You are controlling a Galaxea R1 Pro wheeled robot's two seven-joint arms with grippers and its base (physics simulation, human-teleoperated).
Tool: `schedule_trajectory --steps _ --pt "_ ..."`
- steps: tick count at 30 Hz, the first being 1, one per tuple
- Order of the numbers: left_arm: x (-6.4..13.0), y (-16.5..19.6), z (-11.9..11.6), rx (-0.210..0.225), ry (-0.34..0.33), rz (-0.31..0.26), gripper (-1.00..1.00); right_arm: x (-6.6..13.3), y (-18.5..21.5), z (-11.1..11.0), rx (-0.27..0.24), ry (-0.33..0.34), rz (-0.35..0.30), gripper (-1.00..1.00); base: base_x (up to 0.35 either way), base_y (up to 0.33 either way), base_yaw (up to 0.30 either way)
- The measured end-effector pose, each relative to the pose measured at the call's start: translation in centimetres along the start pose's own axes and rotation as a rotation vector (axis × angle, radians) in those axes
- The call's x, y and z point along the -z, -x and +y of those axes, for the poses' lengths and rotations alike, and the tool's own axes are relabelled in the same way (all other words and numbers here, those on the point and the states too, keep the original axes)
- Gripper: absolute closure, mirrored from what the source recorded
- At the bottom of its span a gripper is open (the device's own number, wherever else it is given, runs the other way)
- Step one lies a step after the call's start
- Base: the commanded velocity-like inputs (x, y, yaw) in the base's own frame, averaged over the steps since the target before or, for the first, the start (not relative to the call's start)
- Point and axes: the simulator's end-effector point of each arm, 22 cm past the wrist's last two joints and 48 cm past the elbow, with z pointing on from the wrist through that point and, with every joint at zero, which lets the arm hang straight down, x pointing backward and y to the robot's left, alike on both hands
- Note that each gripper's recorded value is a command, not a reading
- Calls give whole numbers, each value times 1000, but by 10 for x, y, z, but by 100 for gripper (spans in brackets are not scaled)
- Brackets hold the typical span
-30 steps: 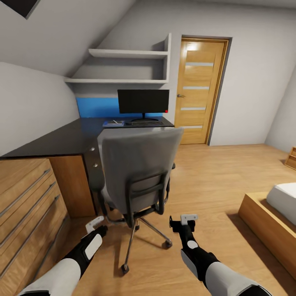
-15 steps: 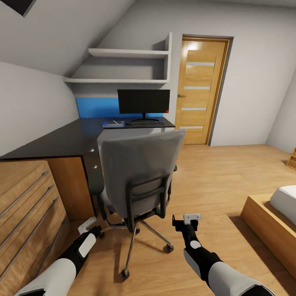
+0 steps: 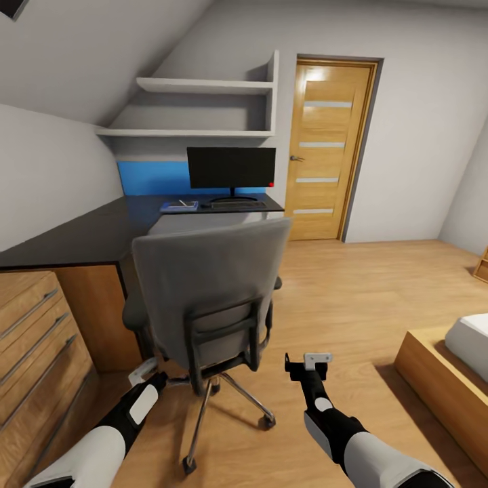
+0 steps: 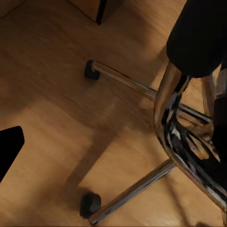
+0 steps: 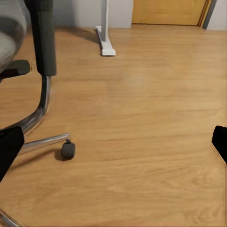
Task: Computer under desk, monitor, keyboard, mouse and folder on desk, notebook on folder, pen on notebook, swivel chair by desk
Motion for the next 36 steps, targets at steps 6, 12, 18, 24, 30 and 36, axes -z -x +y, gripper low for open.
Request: schedule_trajectory --steps 6,12,18,24,30,36 --pt "0 1 0 0 -1 -3 -100 0 0 0 0 1 -3 -100 194 -202 0" --pt "0 2 1 -1 3 -4 -100 0 0 1 3 3 -3 -100 227 -202 0" --pt "1 2 -3 -16 -5 -7 -100 0 0 1 6 5 -3 -100 247 -195 0" --pt "1 1 -2 -18 -3 -6 -100 0 0 2 9 8 -4 -100 260 -181 0" --pt "2 0 -7 -48 -12 -10 -100 0 0 2 9 9 -4 -100 303 -63 0" --pt "3 -2 -14 -91 -25 -16 -100 1 0 3 11 12 -2 -100 310 135 0"
